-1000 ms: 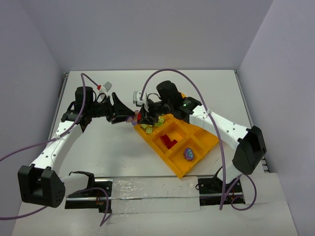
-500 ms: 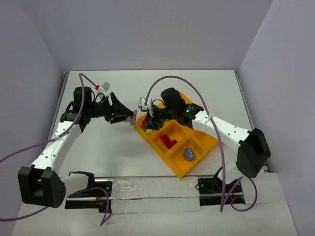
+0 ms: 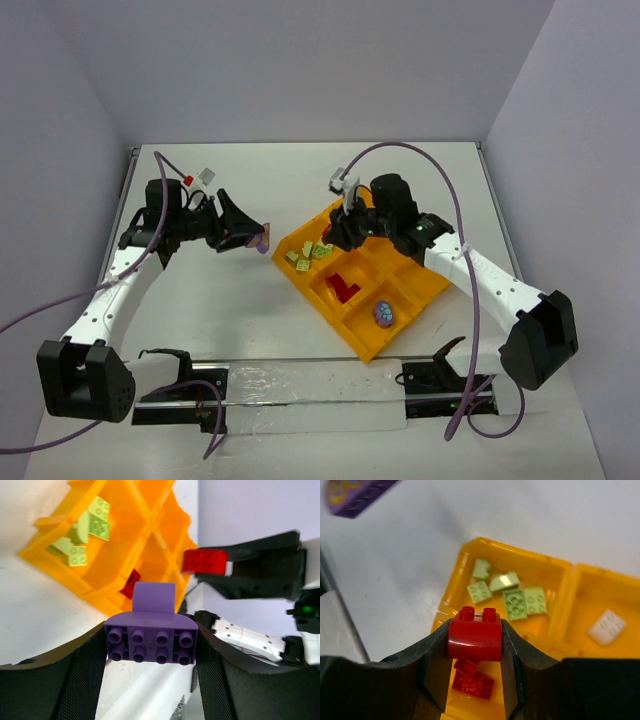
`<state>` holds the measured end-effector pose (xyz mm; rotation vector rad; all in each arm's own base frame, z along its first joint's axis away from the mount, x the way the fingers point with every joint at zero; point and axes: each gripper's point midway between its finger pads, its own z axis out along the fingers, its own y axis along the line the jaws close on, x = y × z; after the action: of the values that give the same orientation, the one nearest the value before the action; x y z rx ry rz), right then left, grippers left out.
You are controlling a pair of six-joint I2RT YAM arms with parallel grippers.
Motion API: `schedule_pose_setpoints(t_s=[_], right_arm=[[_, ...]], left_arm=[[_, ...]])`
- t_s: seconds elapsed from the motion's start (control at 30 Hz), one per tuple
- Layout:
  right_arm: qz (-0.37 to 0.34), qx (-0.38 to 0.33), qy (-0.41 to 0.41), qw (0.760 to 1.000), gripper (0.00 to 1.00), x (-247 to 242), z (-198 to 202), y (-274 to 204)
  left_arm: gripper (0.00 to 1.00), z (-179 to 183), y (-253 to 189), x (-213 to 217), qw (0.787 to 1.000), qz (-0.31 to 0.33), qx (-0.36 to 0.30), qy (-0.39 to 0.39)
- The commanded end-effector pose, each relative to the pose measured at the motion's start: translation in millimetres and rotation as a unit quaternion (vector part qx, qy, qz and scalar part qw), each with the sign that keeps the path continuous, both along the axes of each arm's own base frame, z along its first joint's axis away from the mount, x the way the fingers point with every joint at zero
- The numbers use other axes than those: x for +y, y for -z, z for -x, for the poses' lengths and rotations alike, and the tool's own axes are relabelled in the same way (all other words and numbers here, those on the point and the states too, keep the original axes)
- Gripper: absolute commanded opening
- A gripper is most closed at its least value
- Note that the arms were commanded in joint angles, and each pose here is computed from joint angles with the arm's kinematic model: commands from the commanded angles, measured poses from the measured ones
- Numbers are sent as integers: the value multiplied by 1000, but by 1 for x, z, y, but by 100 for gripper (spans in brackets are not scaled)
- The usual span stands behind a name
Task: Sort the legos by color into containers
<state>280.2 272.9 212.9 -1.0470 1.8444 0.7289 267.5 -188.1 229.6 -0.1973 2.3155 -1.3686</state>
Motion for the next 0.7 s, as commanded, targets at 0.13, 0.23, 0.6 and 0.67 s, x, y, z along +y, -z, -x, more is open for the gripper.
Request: schedule_pose_setpoints(t_s=[0.13, 0.23, 0.6, 0.67], right_arm=[[-33, 73, 261, 962, 0, -66, -21, 14], [-36, 67, 295, 953, 0, -78, -21, 14], [17, 128, 266, 955, 18, -76, 0, 61], [19, 133, 259, 956, 27, -74, 2, 65]], left_arm=[[0, -14, -6, 9, 999, -35, -27, -16], [0, -14, -6, 7, 999, -31, -26, -13], [0, -17, -10, 5, 999, -21, -29, -11], [0, -17, -10, 5, 999, -21, -28, -10]])
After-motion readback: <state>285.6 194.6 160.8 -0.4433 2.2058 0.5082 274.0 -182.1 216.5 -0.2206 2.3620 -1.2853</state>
